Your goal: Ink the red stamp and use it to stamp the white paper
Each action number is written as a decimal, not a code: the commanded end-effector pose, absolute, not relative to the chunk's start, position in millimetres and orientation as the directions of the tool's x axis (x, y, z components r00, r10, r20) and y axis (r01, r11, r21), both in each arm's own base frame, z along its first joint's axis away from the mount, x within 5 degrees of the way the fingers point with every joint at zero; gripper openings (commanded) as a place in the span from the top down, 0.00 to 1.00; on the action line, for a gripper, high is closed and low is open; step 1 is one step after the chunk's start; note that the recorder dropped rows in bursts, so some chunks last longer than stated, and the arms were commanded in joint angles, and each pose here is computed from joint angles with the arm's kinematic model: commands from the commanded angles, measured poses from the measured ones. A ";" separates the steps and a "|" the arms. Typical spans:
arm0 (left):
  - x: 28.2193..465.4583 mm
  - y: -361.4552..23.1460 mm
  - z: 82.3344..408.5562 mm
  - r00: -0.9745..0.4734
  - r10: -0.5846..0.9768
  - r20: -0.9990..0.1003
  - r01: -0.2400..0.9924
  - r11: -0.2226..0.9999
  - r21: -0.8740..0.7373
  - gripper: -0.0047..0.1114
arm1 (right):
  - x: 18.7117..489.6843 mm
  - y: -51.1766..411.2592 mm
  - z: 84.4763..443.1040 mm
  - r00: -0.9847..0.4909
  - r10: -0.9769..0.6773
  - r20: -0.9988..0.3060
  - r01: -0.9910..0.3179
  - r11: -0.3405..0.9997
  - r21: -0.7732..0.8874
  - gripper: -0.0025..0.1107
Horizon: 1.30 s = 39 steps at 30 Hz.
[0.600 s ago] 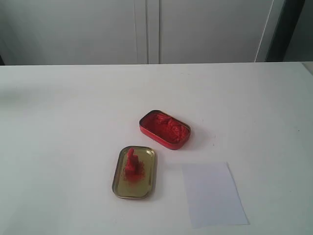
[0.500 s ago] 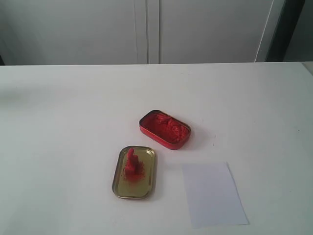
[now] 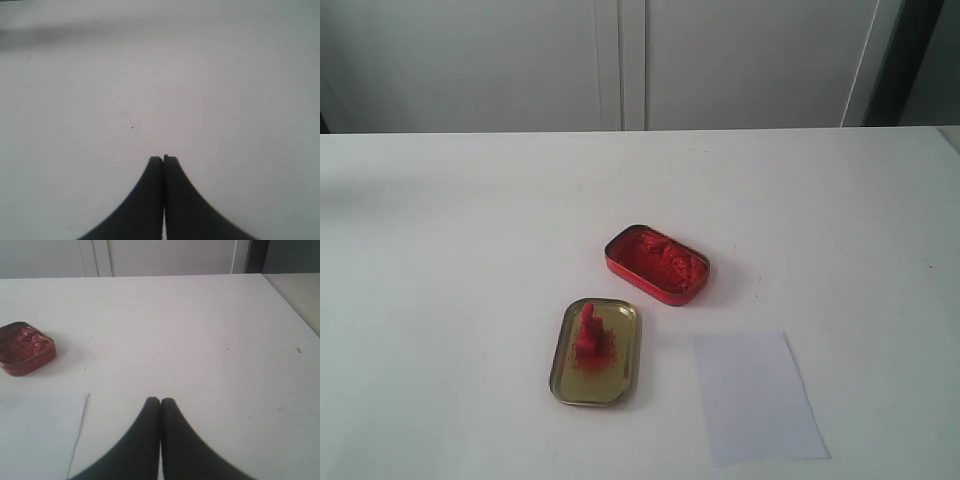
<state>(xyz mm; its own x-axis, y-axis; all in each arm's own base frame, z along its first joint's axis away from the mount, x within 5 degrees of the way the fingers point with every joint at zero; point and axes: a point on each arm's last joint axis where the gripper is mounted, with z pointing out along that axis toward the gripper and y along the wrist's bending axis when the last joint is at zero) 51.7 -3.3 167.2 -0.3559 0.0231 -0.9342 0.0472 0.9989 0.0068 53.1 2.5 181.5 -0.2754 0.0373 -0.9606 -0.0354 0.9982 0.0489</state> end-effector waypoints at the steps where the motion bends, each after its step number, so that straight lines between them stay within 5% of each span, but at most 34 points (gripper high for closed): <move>1: 51.6 -3.3 166.4 -0.353 0.020 -0.935 0.046 0.999 0.005 0.96 | 53.3 1.9 181.6 -0.261 0.033 -0.965 -0.029 0.999 0.042 0.98; 9: 52.2 -3.2 168.1 -0.334 0.020 -0.942 0.044 0.999 0.005 0.96 | 53.3 1.9 181.6 -0.261 0.033 -0.965 -0.029 0.999 0.042 0.98; 31: 56.9 -0.4 209.8 0.123 0.008 -0.992 0.008 1.000 0.009 0.96 | 53.3 1.9 181.6 -0.261 0.033 -0.965 -0.029 0.999 0.042 0.98; 39: 56.0 0.1 215.7 0.189 0.005 -0.982 0.003 1.000 0.006 0.96 | 53.3 1.9 181.6 -0.261 0.033 -0.965 -0.029 0.999 0.042 0.98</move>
